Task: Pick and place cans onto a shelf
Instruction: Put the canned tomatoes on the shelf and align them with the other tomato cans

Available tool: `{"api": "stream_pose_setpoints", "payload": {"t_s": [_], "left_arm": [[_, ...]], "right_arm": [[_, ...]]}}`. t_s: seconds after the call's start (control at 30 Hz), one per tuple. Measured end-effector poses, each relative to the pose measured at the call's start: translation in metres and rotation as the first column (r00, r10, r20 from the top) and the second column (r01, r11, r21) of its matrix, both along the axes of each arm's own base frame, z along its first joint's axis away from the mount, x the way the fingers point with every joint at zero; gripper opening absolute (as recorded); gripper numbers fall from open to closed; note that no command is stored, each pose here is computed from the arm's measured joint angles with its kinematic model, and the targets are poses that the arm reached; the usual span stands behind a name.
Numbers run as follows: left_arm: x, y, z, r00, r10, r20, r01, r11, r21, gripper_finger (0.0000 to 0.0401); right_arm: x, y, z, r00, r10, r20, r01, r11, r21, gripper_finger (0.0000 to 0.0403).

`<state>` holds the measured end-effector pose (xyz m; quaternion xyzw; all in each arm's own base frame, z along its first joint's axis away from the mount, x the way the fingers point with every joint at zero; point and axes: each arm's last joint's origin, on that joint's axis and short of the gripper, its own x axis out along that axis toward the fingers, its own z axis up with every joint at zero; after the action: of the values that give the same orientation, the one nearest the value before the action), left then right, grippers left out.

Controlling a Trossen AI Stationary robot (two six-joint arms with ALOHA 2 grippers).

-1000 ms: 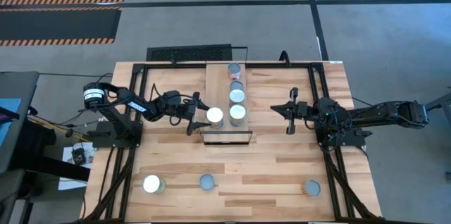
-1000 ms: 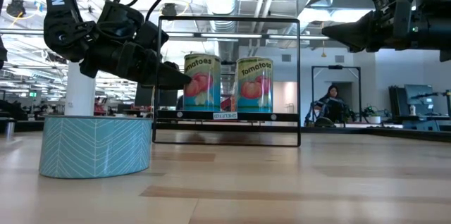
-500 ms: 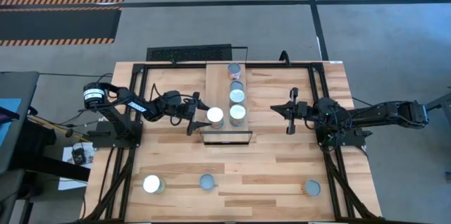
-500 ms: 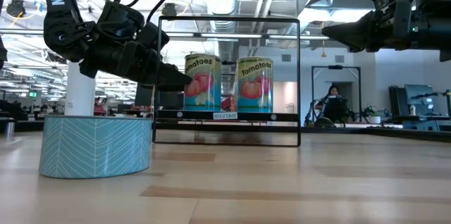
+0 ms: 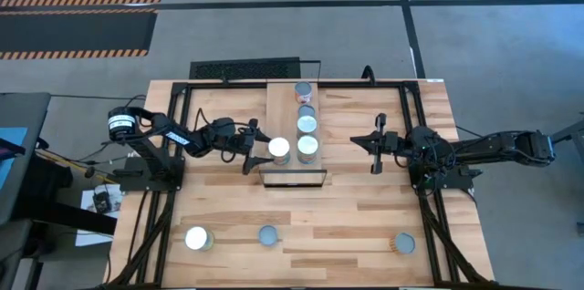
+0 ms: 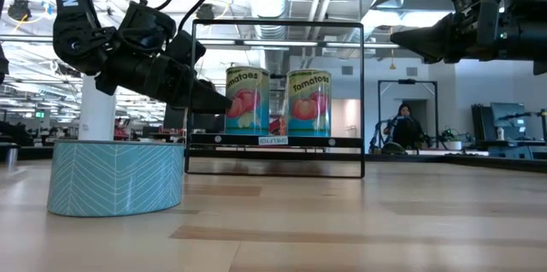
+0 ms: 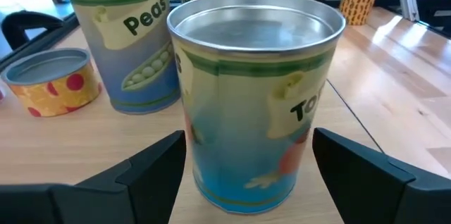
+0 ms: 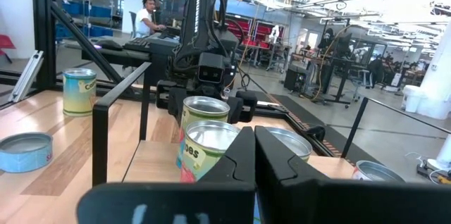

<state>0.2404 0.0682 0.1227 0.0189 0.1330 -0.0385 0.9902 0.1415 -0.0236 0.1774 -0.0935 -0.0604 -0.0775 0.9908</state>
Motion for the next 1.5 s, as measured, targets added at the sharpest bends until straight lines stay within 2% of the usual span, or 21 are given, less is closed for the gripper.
{"api": "stream_pose_setpoints", "payload": {"t_s": [0.33, 0.5, 0.57, 0.67, 1.03, 1.23, 1.5], "left_arm": [[-0.008, -0.002, 0.015, 0.999, 0.001, -0.034, -0.001, 1.000, 0.001, 0.0296], [-0.018, -0.002, 0.019, 0.985, 0.108, -0.135, -0.101, 0.993, 0.057, 0.0286], [-0.020, 0.001, 0.020, 0.976, 0.159, -0.148, -0.150, 0.986, 0.076, 0.0271], [-0.020, 0.004, 0.021, 0.974, 0.180, -0.135, -0.173, 0.983, 0.060, 0.0237], [-0.015, 0.004, 0.018, 0.985, 0.148, -0.091, -0.145, 0.989, 0.038, 0.0117], [-0.015, 0.001, 0.017, 0.994, 0.055, -0.092, -0.055, 0.998, 0.002, 0.0081], [-0.015, 0.000, 0.017, 0.995, 0.028, -0.092, -0.029, 1.000, -0.009, 0.0054]], "right_arm": [[0.000, 0.000, 0.000, 1.000, 0.000, 0.000, 0.000, 1.000, 0.000, 0.0011], [0.000, 0.000, 0.000, 1.000, 0.000, 0.000, 0.000, 1.000, 0.000, 0.0011], [0.000, 0.000, 0.000, 1.000, 0.000, 0.000, 0.000, 1.000, 0.000, 0.0011], [0.000, 0.000, 0.000, 1.000, 0.000, 0.002, 0.000, 1.000, 0.000, 0.0011], [0.000, 0.000, 0.000, 1.000, 0.000, 0.003, 0.000, 1.000, 0.001, 0.0011], [0.000, 0.000, 0.000, 1.000, 0.000, 0.002, 0.000, 1.000, 0.001, 0.0011], [0.000, 0.000, 0.000, 1.000, 0.000, 0.002, 0.000, 1.000, 0.000, 0.0011]]}}
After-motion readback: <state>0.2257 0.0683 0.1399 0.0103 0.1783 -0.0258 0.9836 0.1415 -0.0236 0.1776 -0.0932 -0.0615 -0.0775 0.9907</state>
